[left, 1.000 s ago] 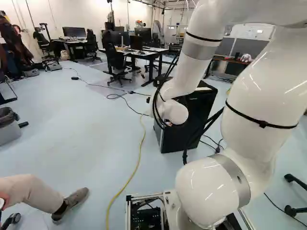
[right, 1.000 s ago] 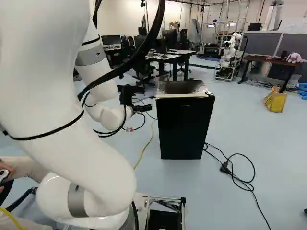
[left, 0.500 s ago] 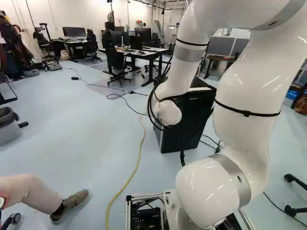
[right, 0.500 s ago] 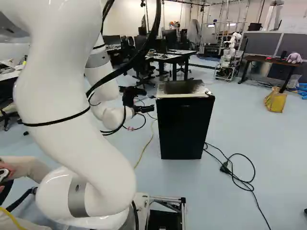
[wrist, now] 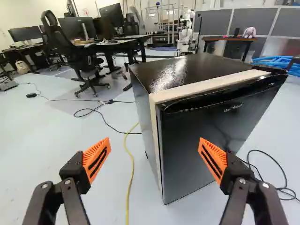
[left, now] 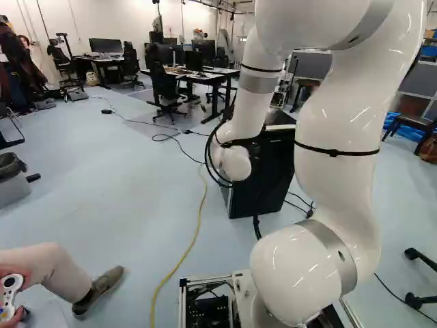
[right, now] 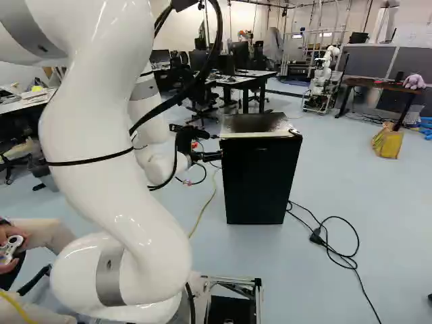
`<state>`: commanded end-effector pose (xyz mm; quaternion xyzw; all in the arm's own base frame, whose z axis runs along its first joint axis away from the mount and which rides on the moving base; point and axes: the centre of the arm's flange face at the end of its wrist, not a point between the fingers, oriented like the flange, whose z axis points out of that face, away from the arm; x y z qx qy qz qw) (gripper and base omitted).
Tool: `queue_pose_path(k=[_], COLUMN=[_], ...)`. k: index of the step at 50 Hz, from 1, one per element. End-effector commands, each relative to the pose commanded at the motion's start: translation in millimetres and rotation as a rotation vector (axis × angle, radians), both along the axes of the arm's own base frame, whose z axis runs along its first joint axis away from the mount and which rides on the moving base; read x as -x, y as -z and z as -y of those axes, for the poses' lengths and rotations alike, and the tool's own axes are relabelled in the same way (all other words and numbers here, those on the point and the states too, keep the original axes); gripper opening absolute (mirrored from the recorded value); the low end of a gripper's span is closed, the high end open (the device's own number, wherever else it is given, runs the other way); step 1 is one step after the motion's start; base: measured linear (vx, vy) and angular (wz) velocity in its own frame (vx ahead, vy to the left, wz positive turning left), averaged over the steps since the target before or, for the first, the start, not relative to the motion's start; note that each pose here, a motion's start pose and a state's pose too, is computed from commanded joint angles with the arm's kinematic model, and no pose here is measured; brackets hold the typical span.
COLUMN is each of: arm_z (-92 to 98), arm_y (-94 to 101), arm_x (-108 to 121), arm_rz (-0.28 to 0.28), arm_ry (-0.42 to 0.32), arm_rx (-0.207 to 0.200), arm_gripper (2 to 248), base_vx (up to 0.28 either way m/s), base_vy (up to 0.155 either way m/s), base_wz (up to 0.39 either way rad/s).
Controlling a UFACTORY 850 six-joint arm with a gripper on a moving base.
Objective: Grab a drink from the fridge
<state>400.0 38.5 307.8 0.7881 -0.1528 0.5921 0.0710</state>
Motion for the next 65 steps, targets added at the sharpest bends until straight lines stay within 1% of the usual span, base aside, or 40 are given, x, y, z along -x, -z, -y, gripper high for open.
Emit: queue_pose_path(k=[8,13,38,65], arm_z=[1.7,1.0,-13.6,-29.1], arm_y=[7.0,12.2,41.7,72.5], arm_x=[-3.1,-5.9,-23.6,-46.0], arm_rz=[0.005,0.0,-0.04,-0.036], arm_ry=[0.043,0.052,0.035,0.052], arm_rx=[0.007,0.01,0.023,0.047], arm_gripper=[247,247,247,247], base_vx=[0.0,0.0,0.0,0.0], base_vy=[0.0,0.0,0.0,0.0], base_wz=[0.0,0.0,0.0,0.0])
